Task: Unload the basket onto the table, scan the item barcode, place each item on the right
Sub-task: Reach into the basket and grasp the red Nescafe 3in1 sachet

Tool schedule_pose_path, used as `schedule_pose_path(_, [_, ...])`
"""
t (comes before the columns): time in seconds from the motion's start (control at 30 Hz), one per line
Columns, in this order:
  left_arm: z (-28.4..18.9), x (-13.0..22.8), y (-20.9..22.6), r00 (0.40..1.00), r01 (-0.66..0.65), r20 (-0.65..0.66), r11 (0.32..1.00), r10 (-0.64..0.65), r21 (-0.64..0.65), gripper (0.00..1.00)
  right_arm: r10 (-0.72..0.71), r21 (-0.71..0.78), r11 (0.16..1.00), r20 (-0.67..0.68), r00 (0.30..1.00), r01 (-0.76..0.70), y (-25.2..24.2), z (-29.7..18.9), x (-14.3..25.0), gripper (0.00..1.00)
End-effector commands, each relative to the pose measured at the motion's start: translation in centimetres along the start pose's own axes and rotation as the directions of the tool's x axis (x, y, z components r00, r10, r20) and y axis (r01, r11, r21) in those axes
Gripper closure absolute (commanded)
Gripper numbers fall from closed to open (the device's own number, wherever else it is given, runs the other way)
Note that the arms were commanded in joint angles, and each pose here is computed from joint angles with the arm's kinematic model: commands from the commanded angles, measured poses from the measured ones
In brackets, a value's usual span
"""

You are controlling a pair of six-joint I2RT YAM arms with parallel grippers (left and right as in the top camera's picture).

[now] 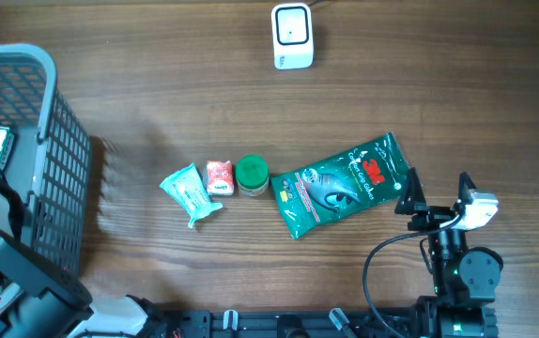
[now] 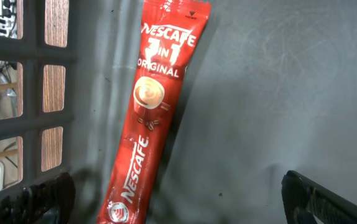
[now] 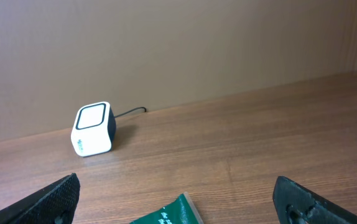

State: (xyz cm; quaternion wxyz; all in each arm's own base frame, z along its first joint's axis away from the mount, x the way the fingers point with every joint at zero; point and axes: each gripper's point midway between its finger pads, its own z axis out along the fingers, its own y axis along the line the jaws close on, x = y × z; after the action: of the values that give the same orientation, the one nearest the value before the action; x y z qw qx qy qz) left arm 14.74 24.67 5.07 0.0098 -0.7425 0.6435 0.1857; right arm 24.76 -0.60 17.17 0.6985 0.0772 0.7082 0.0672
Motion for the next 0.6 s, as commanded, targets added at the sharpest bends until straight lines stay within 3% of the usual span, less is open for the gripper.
schedule_pose_path(0.0, [0.4, 0.1, 0.0, 1.0, 0.017, -0.006, 1.0, -0.017, -0.003, 0.0, 0.006, -0.013, 1.0, 0.005, 1.0, -0.006, 0.2, 0.0, -0.1, 0.0])
schedule_pose_path(0.4, [3.9, 2.6, -0.4, 0.998, 0.033, -0.046, 0.998, -0.031, 0.056, 0.0, 0.006, -0.013, 1.0, 0.005, 1.0, -0.006, 0.2, 0.0, -0.1, 0.0])
schedule_pose_path(0.57, [5.1, 3.4, 1.0, 0.994, 0.066, -0.093, 0.997, -0.062, 0.035, 0.12, 0.005, -0.013, 1.0, 0.004, 1.0, -0.005, 0.2, 0.0, -0.1, 0.0])
